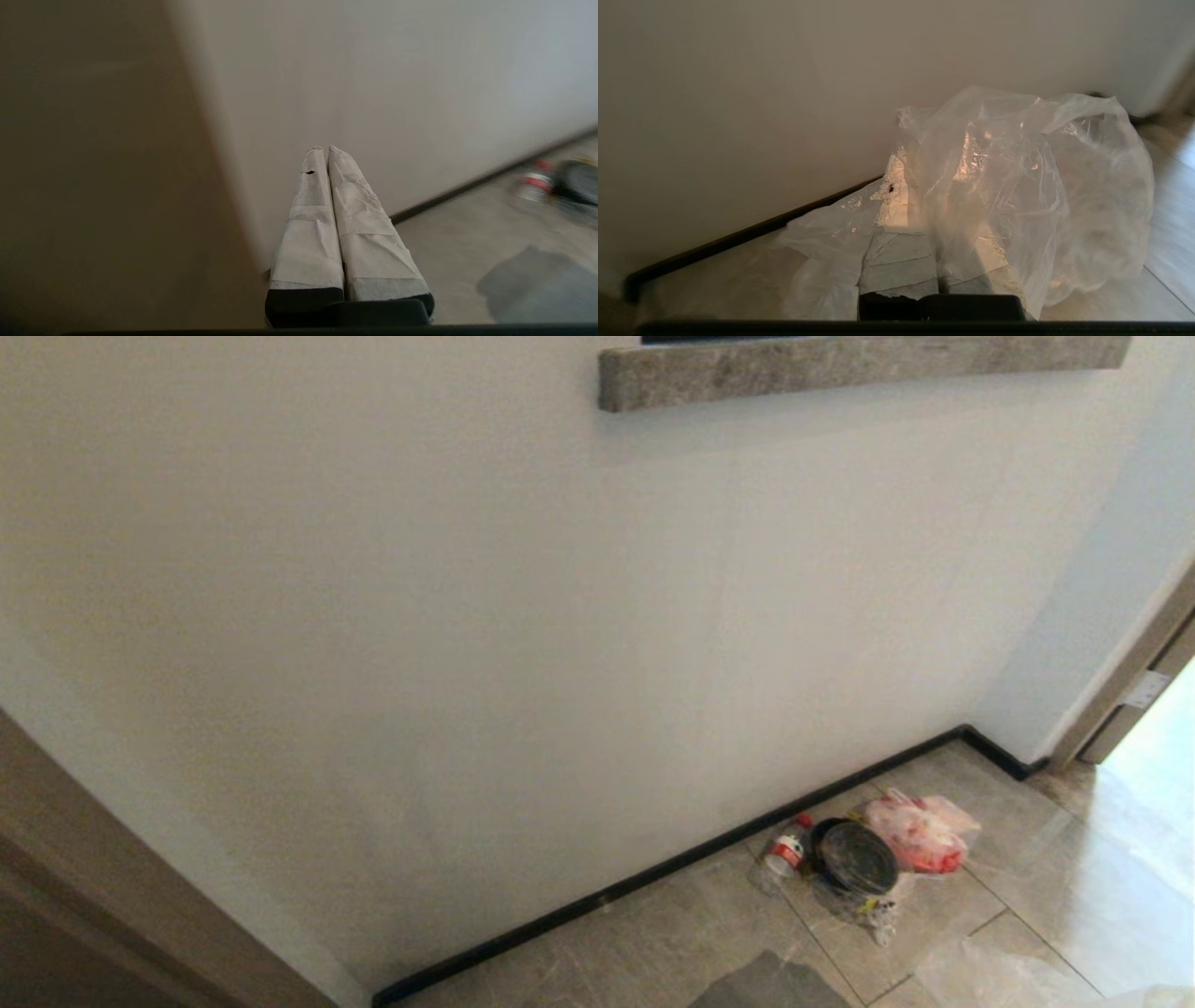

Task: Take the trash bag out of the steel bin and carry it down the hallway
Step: Put the trash bag at the door

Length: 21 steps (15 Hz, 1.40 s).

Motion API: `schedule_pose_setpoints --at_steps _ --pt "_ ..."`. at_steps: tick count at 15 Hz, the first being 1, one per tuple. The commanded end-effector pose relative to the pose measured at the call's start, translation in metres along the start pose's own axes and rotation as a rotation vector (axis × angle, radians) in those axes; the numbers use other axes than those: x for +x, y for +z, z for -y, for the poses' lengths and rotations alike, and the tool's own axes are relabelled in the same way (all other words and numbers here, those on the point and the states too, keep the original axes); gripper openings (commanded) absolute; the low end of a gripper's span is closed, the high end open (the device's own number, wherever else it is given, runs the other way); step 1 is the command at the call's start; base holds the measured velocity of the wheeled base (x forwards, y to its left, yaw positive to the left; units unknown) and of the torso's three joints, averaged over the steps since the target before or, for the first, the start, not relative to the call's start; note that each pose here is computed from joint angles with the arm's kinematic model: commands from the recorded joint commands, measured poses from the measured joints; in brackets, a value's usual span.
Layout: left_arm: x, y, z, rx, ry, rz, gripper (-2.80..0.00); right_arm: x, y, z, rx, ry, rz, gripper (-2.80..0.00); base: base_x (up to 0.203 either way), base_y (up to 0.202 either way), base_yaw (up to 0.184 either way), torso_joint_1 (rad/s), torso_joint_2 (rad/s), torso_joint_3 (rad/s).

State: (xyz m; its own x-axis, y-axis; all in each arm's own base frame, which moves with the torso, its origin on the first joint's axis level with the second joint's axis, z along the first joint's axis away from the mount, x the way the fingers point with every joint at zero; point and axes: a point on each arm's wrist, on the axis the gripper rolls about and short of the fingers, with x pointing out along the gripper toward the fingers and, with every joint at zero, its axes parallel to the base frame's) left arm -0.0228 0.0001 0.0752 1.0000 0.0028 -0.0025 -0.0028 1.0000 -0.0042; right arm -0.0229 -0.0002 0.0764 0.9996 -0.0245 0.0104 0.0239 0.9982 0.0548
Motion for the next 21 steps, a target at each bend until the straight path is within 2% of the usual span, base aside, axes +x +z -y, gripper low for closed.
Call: schedule_pose_setpoints --at_steps 1,14,21 --pt "0.0000 -0.0001 0.0000 0.000 0.000 -0.001 -2.80 0.0002 -0.0004 0.0000 -0.001 0.000 -0.003 -2.80 0.003 -0.011 0.172 0.000 0.00 0.002" --pt "0.0000 -0.0001 0.0000 0.000 0.000 -0.001 -2.80 0.0001 -0.0007 0.0000 0.000 0.003 -0.004 -2.80 0.001 -0.008 0.173 0.002 0.00 0.003" --pt "0.0000 -0.0001 0.0000 0.000 0.000 -0.001 -2.80 0.0002 -0.0007 -0.0001 0.000 0.004 -0.006 -2.80 0.000 -0.002 0.028 0.001 0.00 0.000"
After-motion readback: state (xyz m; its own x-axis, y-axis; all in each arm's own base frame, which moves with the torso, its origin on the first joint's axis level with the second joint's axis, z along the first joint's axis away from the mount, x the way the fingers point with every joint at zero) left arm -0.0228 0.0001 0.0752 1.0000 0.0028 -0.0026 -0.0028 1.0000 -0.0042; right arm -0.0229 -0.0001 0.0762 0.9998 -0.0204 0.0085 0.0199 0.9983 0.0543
